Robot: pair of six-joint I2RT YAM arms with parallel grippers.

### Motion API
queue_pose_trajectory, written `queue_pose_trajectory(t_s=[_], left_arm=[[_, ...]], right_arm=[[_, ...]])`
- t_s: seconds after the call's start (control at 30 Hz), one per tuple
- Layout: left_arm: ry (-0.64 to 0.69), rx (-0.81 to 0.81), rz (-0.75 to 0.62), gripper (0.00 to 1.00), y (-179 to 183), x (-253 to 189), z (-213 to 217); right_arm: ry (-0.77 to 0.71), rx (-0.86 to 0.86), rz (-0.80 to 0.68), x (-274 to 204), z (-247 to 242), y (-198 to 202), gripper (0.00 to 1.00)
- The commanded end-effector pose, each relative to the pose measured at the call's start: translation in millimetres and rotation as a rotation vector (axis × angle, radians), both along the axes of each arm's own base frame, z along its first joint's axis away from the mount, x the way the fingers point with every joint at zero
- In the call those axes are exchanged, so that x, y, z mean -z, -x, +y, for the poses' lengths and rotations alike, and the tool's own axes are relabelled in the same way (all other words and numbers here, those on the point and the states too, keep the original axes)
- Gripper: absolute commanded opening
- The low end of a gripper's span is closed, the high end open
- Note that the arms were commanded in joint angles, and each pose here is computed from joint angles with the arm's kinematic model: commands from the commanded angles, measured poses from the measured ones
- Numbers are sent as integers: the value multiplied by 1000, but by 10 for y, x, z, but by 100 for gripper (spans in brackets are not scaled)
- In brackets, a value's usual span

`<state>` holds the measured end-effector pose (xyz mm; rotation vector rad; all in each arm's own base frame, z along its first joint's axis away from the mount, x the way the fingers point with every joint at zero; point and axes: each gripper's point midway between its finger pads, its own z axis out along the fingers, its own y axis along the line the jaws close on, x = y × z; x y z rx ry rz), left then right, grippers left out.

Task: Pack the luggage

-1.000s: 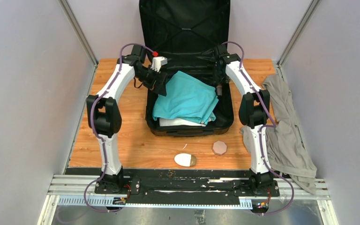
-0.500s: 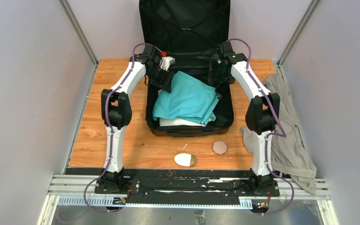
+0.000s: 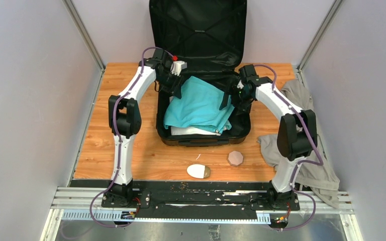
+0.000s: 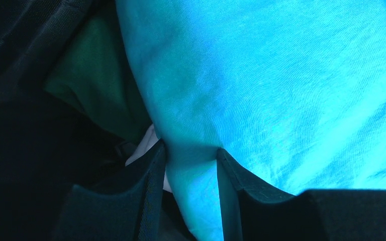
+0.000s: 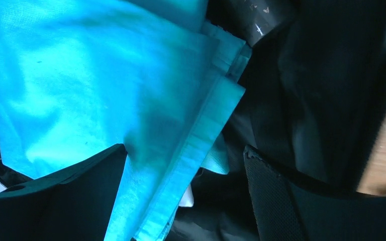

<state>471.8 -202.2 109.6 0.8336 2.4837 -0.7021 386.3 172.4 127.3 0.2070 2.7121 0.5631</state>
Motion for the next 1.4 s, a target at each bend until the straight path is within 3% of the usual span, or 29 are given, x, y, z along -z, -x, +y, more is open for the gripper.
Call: queue_pose_trajectory(t_s=[0.0,0.1,0.37,0.47,0.77,0.93,0.97,1.17,1.27,1.37], left_arm=[[13,-1,-4,0,57,-119,-23],[-12,-5,-15,0,94,-145,35],[-115,-37,-60,0,317,-314,302],[-145,-49,-75,0,418,-342,396],[-134,-42,-56,0,808,-370,472],[-137,-45,-58,0,827,-316,484],[-136,-45,-63,4,800,-328,477],[-112,-67,-125,49,489,-521,373],[-103,-81,-134,55,291,-516,292],[-85,-92,-113,57,135,-414,173]], right_arm=[[-99,-10,68,183,221,19,90],[-137,-17,59,251,318,-121,85],[-159,-73,-55,8,538,-640,44],[-148,-98,-83,-69,597,-759,36],[-132,-197,-15,217,953,-873,33],[-28,-155,6,350,776,-844,34],[7,-137,-3,312,678,-827,34],[118,-49,-58,44,208,-487,35],[139,-35,-67,-3,100,-326,40],[153,-31,-47,42,39,-211,59]])
